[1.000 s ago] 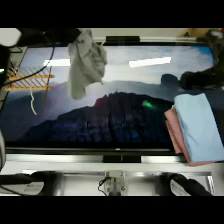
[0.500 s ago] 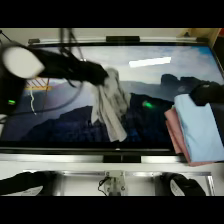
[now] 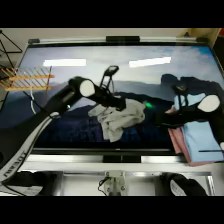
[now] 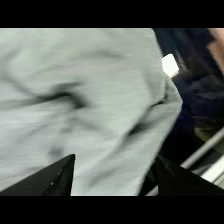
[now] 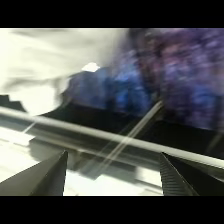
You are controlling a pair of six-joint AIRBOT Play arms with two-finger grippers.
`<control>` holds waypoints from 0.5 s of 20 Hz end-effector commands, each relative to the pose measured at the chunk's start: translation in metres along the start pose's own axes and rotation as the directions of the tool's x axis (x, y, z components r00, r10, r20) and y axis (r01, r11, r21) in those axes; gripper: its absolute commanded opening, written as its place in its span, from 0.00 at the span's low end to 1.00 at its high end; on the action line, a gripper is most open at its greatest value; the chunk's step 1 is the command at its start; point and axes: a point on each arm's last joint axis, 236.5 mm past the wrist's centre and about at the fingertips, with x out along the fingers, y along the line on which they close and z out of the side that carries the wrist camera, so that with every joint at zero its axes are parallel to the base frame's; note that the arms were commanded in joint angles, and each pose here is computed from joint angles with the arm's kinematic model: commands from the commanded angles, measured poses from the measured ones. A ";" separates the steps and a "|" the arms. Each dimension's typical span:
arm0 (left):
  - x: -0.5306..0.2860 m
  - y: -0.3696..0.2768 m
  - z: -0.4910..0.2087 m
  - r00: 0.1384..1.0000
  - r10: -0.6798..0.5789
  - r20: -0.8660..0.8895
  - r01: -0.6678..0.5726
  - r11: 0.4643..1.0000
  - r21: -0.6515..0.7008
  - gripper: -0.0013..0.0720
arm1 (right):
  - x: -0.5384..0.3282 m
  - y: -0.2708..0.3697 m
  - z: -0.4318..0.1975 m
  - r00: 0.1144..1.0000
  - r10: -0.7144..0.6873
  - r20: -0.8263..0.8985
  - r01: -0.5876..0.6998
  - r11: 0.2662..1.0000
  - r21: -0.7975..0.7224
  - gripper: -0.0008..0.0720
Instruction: Fold the shirts.
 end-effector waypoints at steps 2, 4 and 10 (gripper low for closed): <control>-0.069 0.105 -0.001 0.987 0.127 -0.095 -0.140 0.978 -0.154 0.85 | 0.040 0.027 -0.007 0.995 0.073 -0.072 -0.076 0.996 -0.042 0.96; -0.077 0.145 -0.020 0.977 0.143 -0.157 -0.178 0.954 -0.241 0.85 | 0.061 0.046 -0.012 0.992 0.070 -0.107 -0.081 0.991 -0.104 0.96; -0.006 0.178 -0.081 0.966 0.098 -0.241 -0.183 0.912 -0.366 0.84 | 0.113 0.065 -0.041 0.967 0.036 -0.254 -0.079 0.983 -0.163 0.96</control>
